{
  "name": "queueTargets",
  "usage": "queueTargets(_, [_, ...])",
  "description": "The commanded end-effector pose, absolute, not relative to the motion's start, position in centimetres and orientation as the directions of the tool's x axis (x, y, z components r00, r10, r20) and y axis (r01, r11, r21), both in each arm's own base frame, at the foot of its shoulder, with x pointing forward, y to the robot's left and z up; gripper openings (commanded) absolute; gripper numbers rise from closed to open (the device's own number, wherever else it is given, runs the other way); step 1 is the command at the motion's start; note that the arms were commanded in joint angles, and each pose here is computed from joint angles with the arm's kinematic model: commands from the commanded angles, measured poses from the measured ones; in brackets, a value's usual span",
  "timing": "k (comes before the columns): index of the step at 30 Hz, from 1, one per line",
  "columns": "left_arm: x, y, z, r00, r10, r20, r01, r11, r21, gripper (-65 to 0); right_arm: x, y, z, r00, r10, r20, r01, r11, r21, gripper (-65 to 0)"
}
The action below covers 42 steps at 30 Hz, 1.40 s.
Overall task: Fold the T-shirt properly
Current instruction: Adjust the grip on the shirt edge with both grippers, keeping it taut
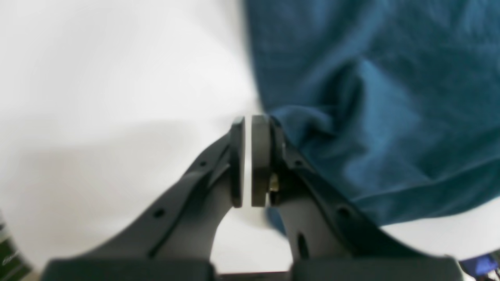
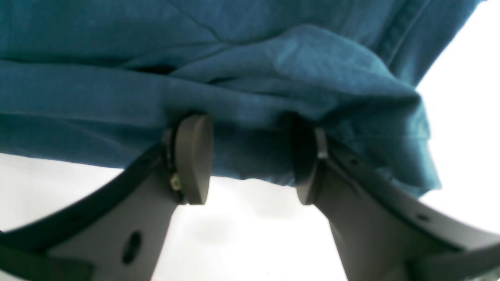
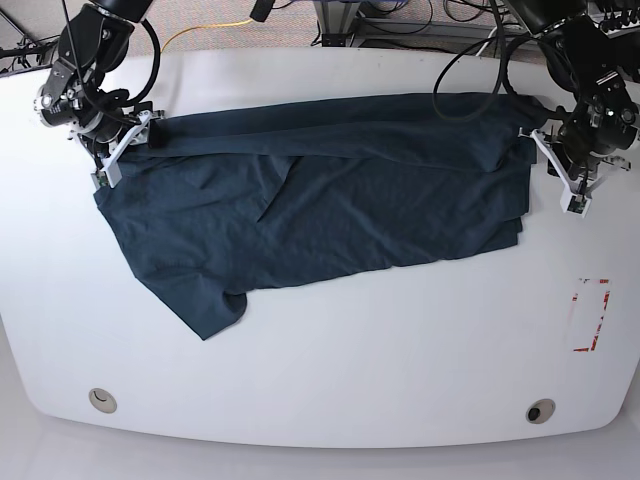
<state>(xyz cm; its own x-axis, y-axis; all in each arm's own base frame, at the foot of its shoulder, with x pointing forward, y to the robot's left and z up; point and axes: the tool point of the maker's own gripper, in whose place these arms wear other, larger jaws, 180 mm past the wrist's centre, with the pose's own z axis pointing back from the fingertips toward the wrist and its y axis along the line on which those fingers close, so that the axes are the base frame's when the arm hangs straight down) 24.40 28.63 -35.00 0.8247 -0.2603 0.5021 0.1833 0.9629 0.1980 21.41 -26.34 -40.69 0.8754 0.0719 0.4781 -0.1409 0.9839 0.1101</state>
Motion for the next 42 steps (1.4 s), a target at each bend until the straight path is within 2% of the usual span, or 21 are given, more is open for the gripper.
queueTargets(1, [24.9, 29.8, -33.9, 0.813, -0.282, 0.509, 0.182, 0.954, 0.239, -63.3, 22.2, -26.9, -39.7, 0.856, 0.081, 0.51, -0.146, 0.985, 0.089, -34.4])
queueTargets(4, [24.7, 30.1, -34.6, 0.826, -0.277, 0.492, 0.186, 0.956, 0.226, -60.6, 22.2, -26.9, -39.7, 0.856, 0.081, 0.511, -0.147, 0.985, 0.09, -34.4])
queueTargets(11, [24.7, 29.2, -36.0, 0.837, -0.286, 0.466, 0.218, 0.956, 0.194, -32.1, 22.3, -26.9, -39.6, 0.854, 0.08, 0.513, -0.147, 0.985, 0.091, -34.4])
queueTargets(13, [24.7, 29.2, -36.0, 0.838, -0.284, 0.466, 0.218, 0.957, 0.191, -30.3, 22.4, -26.9, -39.6, 0.854, 0.081, 0.514, -0.147, 0.985, 0.089, -34.4])
queueTargets(20, [25.2, 27.2, -36.8, 0.828, -0.33, 0.454, 0.282, 0.944, 0.171, -35.0, 22.4, -26.9, -39.6, 0.854, 0.08, 0.515, -0.147, 0.985, 0.09, -34.4])
queueTargets(24, [25.4, 25.8, -38.2, 0.837, -0.317, 0.446, 0.297, 0.948, 0.118, -35.0, 22.4, -26.9, -39.6, 0.853, 0.08, 0.516, -0.147, 0.985, 0.09, -34.4])
queueTargets(33, [26.0, 25.9, -38.7, 0.845, -0.302, 0.442, 0.289, 0.952, 0.097, -35.8, 22.4, -26.9, -39.6, 0.854, 0.08, 0.515, -0.147, 0.985, 0.09, -34.4])
queueTargets(35, [26.0, 25.9, -38.6, 0.844, -0.303, 0.444, 0.29, 0.952, 0.099, -41.5, 22.4, -26.9, -39.6, 0.854, 0.08, 0.515, -0.147, 0.985, 0.09, -34.4])
queueTargets(39, [26.0, 26.1, -38.6, 0.845, -0.303, 0.441, 0.287, 0.952, 0.103, -63.9, 22.4, -26.9, -39.6, 0.854, 0.08, 0.515, -0.147, 0.985, 0.09, -34.4])
queueTargets(42, [26.0, 26.1, -38.6, 0.845, -0.303, 0.441, 0.287, 0.952, 0.104, -64.3, 22.3, -26.9, -39.6, 0.854, 0.079, 0.514, -0.147, 0.985, 0.091, -34.4])
